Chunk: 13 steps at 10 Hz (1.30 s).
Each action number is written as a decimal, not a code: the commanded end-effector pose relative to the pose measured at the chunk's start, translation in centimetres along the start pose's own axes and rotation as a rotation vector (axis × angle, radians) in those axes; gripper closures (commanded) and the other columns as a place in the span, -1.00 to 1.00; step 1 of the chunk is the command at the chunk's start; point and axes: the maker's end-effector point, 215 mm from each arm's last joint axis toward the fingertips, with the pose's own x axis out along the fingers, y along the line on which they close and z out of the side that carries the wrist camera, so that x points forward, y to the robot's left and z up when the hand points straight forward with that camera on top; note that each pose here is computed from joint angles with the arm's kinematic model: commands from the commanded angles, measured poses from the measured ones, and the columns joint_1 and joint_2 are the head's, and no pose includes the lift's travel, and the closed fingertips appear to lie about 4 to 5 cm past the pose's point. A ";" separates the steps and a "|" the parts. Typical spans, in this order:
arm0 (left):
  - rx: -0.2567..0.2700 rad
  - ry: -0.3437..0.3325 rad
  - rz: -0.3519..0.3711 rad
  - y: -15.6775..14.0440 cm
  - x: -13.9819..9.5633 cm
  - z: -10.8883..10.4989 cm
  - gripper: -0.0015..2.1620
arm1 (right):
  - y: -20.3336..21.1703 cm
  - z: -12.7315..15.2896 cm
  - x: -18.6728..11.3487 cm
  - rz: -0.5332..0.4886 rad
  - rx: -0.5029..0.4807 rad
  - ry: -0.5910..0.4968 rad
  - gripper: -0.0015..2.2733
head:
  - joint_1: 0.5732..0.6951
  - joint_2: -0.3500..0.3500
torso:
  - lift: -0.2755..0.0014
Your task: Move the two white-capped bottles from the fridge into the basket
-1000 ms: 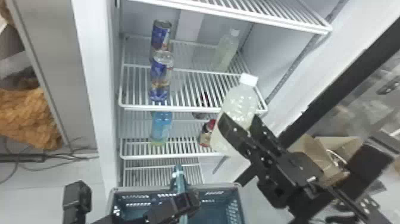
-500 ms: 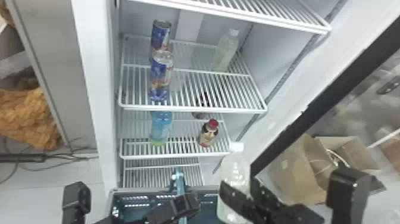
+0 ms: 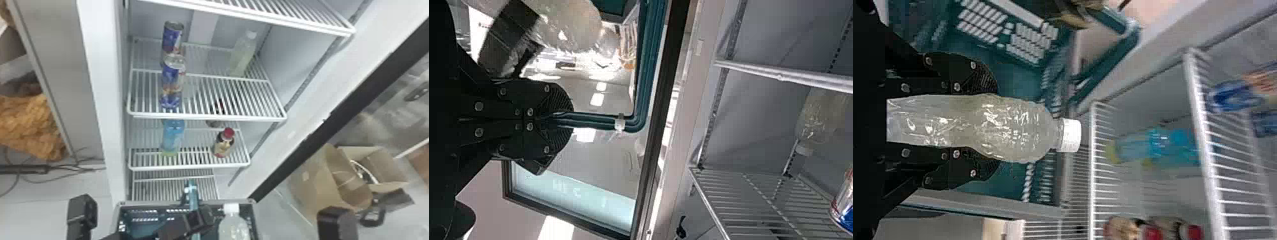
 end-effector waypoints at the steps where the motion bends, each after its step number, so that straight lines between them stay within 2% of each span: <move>1: -0.001 0.001 -0.001 0.0 0.0 -0.1 0.10 | 0.0 -0.3 0.0 -0.003 -0.007 0.017 -0.29 | 1.00 -1.00 | 0.99; 3: 0.000 0.000 0.001 0.0 -0.1 0.0 0.10 | -0.5 0.3 0.0 -0.018 -0.017 0.004 -0.62 | 1.00 -1.00 | 0.99; 5: -0.002 -0.001 0.000 0.0 0.0 0.0 0.10 | -0.8 3.0 -0.1 -0.030 -0.042 -0.083 -0.76 | 1.00 -1.00 | 0.99; 9: -0.002 -0.004 -0.003 -0.1 0.0 0.0 0.10 | -1.8 12.5 -2.0 -0.086 -0.134 -0.379 -0.76 | 1.00 -1.00 | 0.99; 11: -0.003 -0.006 -0.004 0.0 -0.1 0.1 0.10 | -1.4 15.4 -2.9 -0.083 -0.163 -0.469 -0.76 | 1.00 -1.00 | 0.99; 13: -0.004 -0.007 -0.005 -0.1 -0.1 0.1 0.10 | -0.4 19.4 -4.6 -0.074 -0.201 -0.603 -0.76 | 1.00 -1.00 | 0.99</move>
